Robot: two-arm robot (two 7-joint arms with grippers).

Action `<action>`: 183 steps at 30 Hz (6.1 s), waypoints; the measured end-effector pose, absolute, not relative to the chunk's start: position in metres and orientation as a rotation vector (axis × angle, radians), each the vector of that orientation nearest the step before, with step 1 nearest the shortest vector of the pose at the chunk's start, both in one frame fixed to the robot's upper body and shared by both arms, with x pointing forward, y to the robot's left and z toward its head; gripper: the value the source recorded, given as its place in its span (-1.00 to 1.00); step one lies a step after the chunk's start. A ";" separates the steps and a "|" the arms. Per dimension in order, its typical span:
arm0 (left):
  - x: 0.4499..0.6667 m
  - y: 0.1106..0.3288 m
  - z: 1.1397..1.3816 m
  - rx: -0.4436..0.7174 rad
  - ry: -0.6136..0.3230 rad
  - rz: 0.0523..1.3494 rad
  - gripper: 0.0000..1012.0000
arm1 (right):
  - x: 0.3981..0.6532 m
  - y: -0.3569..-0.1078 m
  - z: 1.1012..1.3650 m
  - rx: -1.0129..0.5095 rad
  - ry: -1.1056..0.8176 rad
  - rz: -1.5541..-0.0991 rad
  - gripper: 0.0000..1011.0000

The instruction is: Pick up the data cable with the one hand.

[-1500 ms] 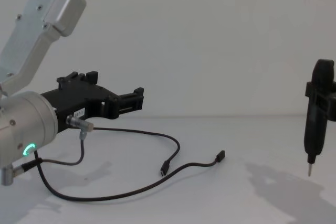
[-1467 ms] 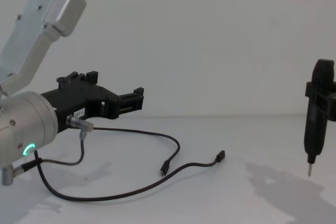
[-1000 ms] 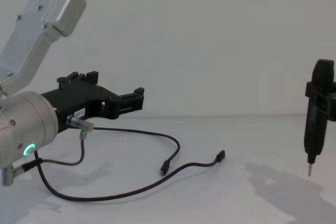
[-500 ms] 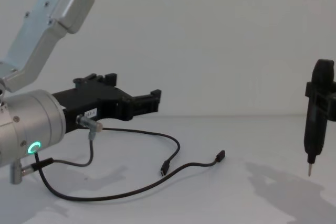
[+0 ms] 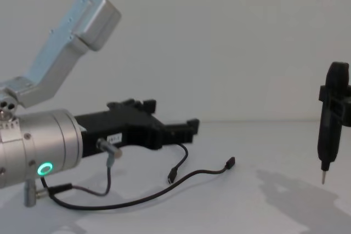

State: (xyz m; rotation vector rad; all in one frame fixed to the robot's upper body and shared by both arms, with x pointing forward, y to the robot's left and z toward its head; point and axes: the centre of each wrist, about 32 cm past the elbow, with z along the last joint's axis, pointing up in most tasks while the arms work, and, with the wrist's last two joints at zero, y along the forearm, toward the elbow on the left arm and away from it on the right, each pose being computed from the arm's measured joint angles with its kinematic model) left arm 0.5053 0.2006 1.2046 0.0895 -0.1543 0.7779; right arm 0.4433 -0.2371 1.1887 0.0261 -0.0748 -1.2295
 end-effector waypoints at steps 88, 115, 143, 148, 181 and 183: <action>0.557 0.210 1.232 0.252 -0.052 0.434 -0.92 | 0.444 -0.237 1.189 0.028 -0.075 -1.229 -0.45; 0.552 0.218 1.249 0.249 -0.049 0.353 -0.92 | 0.485 -0.199 1.208 0.180 -0.156 -1.084 -0.45; 0.551 0.219 1.251 0.249 -0.049 0.342 -0.92 | 0.490 -0.206 1.201 0.169 -0.149 -1.095 -0.45; 0.551 0.219 1.251 0.250 -0.049 0.342 -0.92 | 0.489 -0.208 1.199 0.164 -0.147 -1.098 -0.45; 0.551 0.219 1.251 0.250 -0.049 0.342 -0.92 | 0.481 -0.226 1.200 0.126 -0.156 -1.050 -0.45; 0.551 0.219 1.251 0.250 -0.049 0.342 -0.92 | 0.480 -0.227 1.201 0.126 -0.156 -1.049 -0.45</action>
